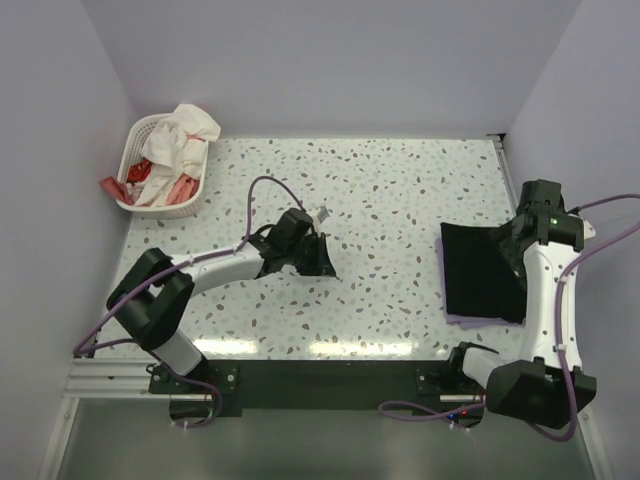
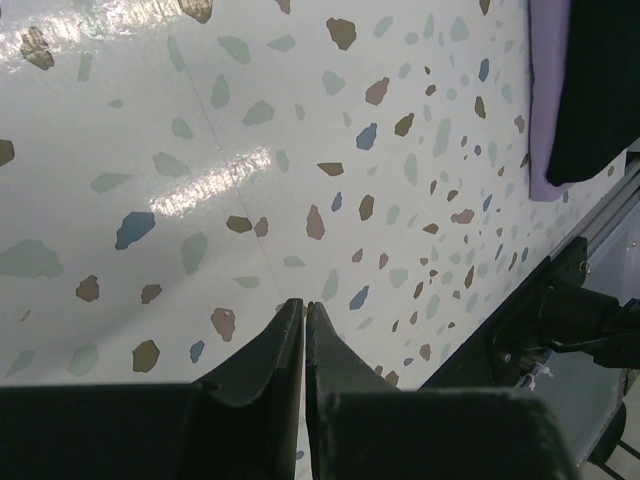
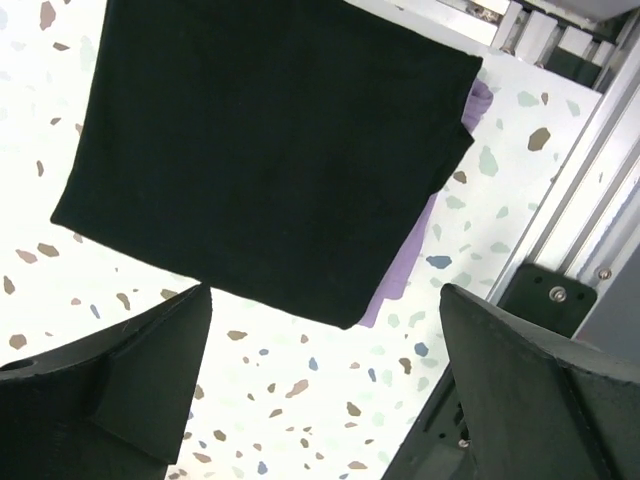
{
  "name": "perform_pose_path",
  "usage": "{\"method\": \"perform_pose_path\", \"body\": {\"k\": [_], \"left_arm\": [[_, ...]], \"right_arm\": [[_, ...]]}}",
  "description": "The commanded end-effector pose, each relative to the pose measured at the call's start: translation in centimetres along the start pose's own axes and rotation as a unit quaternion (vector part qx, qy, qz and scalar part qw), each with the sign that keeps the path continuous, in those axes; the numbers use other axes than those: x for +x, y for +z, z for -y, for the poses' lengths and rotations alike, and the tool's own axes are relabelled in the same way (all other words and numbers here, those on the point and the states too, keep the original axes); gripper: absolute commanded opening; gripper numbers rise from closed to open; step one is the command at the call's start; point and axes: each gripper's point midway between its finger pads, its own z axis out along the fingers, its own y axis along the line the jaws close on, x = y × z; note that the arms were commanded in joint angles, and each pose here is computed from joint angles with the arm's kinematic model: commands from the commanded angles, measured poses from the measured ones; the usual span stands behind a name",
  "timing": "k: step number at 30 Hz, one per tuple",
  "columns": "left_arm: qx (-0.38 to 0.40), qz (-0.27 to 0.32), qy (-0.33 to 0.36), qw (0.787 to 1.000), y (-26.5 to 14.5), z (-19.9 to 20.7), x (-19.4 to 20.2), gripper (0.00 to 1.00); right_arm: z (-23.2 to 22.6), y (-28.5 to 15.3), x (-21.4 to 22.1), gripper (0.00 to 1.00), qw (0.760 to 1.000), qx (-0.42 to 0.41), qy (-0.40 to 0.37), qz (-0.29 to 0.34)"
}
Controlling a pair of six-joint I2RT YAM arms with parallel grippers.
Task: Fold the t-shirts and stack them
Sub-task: Neatly place the folded tshirt to the corner, then reset both grippers
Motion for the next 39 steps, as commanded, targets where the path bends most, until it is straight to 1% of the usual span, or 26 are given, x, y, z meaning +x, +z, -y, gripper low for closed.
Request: {"method": "perform_pose_path", "body": {"k": [1,3,4,5,7,12,13,15,16,17,18,19,20,21,22,23,24,26,27,29,30,32,34,36,39], "left_arm": [[0.052,0.044,0.011,0.998,-1.4,3.0,-2.1,0.1],[0.049,0.054,0.017,0.997,-1.8,3.1,-2.6,0.1],[0.049,0.058,0.02,0.997,-2.0,3.3,-2.9,0.11],[0.047,0.059,0.023,0.997,-2.2,3.3,-2.9,0.11],[0.044,0.069,0.026,0.996,-2.7,3.5,-3.5,0.13],[0.048,0.093,0.035,0.994,-3.9,4.2,-4.7,0.15],[0.046,0.097,0.033,0.994,-4.1,4.0,-5.0,0.16],[0.044,0.107,0.034,0.993,-4.7,3.6,-5.3,0.16],[0.038,0.112,0.028,0.993,-5.1,2.9,-5.7,0.16],[0.036,0.118,0.026,0.992,-5.6,2.4,-5.8,0.17],[0.032,0.122,0.023,0.992,-5.9,1.9,-5.9,0.17],[0.024,0.132,0.015,0.991,-6.3,1.0,-6.6,0.17],[0.023,0.141,0.016,0.99,-7.0,0.6,-6.9,0.17],[0.016,0.143,0.012,0.99,-7.1,-0.1,-6.8,0.17],[0.007,0.149,0.004,0.989,-7.5,-1.2,-7.2,0.17],[0.001,0.156,0.005,0.988,-7.9,-1.6,-7.4,0.18],[-0.007,0.157,0.003,0.988,-8.0,-2.3,-7.2,0.18],[-0.024,0.169,-0.001,0.985,-8.7,-3.4,-7.6,0.18],[-0.031,0.169,-0.003,0.985,-8.7,-4.0,-7.3,0.19],[-0.045,0.178,-0.008,0.983,-9.2,-5.1,-7.4,0.2],[-0.056,0.18,-0.011,0.982,-9.2,-5.7,-7.2,0.21],[-0.077,0.185,-0.015,0.98,-9.4,-6.8,-7.2,0.21],[-0.09,0.182,-0.019,0.979,-9.3,-7.6,-6.6,0.22],[-0.101,0.183,-0.022,0.978,-9.3,-8.4,-6.0,0.22],[-0.114,0.185,-0.025,0.976,-9.4,-9.2,-5.5,0.23]], "right_arm": [[-0.7,-0.7,-0.5,0.99,0.998,-0.037,-0.042,0.007],[-2.0,-0.5,-0.2,0.99,0.996,-0.069,-0.051,0.001],[-2.9,-0.6,0.6,0.99,0.994,-0.097,-0.057,-0.018],[-3.7,-0.2,0.9,0.99,0.991,-0.116,-0.059,-0.021],[-4.4,0.0,1.9,0.99,0.988,-0.139,-0.064,-0.035],[-7.0,0.2,2.9,0.99,0.978,-0.19,-0.08,-0.033],[-7.6,0.3,4.2,0.99,0.973,-0.202,-0.1,-0.041],[-9.4,0.1,4.9,0.99,0.964,-0.236,-0.122,-0.027],[-10.3,-0.2,6.9,0.99,0.954,-0.254,-0.155,-0.036],[-12.1,-1.1,8.6,0.99,0.938,-0.29,-0.185,-0.033],[-12.5,-0.5,8.9,0.99,0.938,-0.291,-0.184,-0.032],[-13.1,-0.7,11.1,0.99,0.928,-0.304,-0.212,-0.043],[-14.4,-0.9,12.0,0.99,0.919,-0.326,-0.218,-0.041],[-15.1,-0.8,14.1,0.99,0.91,-0.331,-0.244,-0.055],[-15.5,-0.6,15.2,0.99,0.906,-0.332,-0.255,-0.062],[-16.6,-0.9,16.1,0.99,0.897,-0.347,-0.266,-0.062],[-17.1,-0.9,18.7,0.99,0.884,-0.353,-0.296,-0.082],[-18.4,-1.7,20.6,0.99,0.868,-0.372,-0.318,-0.085],[-18.6,-2.0,23.0,0.99,0.854,-0.374,-0.348,-0.093],[-19.6,-3.3,24.7,0.99,0.838,-0.395,-0.364,-0.093],[-19.6,-4.3,26.3,0.99,0.823,-0.409,-0.383,-0.096],[-20.1,-5.3,27.9,0.99,0.801,-0.438,-0.394,-0.103],[-19.9,-6.1,29.5,0.99,0.785,-0.455,-0.403,-0.119],[-20.0,-6.6,29.9,0.99,0.775,-0.468,-0.408,-0.115],[-19.7,-5.8,29.4,0.99,0.781,-0.455,-0.417,-0.095]]}}
